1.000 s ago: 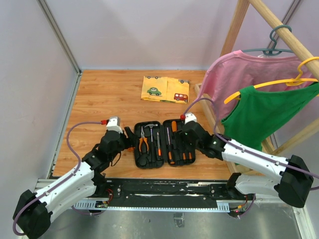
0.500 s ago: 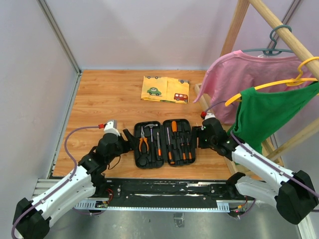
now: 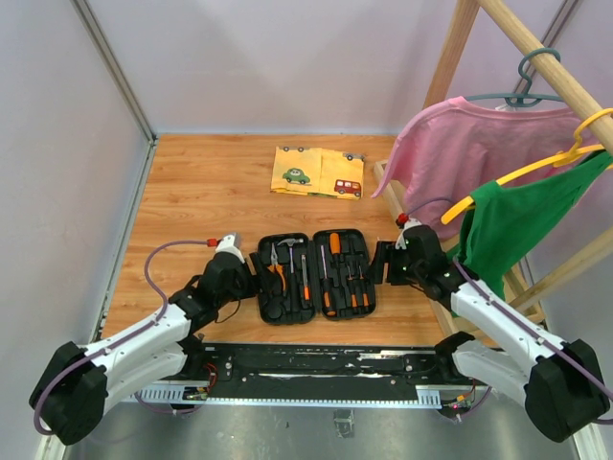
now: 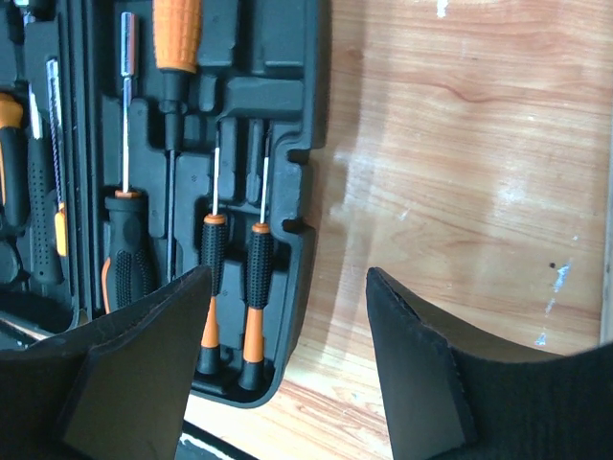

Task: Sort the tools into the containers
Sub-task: Move the storage box to the center of the board.

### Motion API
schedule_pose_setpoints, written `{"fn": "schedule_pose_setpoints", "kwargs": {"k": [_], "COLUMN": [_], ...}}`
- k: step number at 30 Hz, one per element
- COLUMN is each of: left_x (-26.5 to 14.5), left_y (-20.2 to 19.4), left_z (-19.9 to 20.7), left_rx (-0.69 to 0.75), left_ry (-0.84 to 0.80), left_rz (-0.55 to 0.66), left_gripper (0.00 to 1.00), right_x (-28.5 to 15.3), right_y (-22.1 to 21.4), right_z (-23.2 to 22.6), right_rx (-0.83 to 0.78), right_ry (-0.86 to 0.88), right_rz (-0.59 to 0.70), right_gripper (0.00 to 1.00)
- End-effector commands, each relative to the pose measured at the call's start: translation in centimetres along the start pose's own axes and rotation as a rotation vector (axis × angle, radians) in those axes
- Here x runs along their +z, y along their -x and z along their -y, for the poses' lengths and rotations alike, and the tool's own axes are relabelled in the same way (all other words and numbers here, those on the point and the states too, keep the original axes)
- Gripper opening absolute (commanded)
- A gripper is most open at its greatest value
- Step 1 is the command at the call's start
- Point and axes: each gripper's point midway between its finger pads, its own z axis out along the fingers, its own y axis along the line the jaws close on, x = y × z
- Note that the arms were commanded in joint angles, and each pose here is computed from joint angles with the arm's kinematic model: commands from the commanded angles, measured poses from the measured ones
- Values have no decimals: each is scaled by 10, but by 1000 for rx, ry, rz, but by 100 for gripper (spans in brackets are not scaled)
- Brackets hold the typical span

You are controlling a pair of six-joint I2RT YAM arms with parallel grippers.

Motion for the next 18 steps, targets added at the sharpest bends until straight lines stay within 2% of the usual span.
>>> {"fn": "schedule_pose_setpoints", "kwargs": {"k": [1,11,18], "left_x": [3,15,11], "left_y": [3,-7,0], "left_z": [21,43,30], "left_rx": [-3,19,6], "left_ry": [-117,-217,-163], "left_rz": [10,-64,-7], "left_gripper": [73,53,53], "right_x": [6,19,27], "right_y": [2,15,18], "right_z": [5,11,32], "right_rx": [86,168,182], "right_ry": [29,72,34], "right_rz": [14,10,-5], "right_gripper": [67,64,63]}}
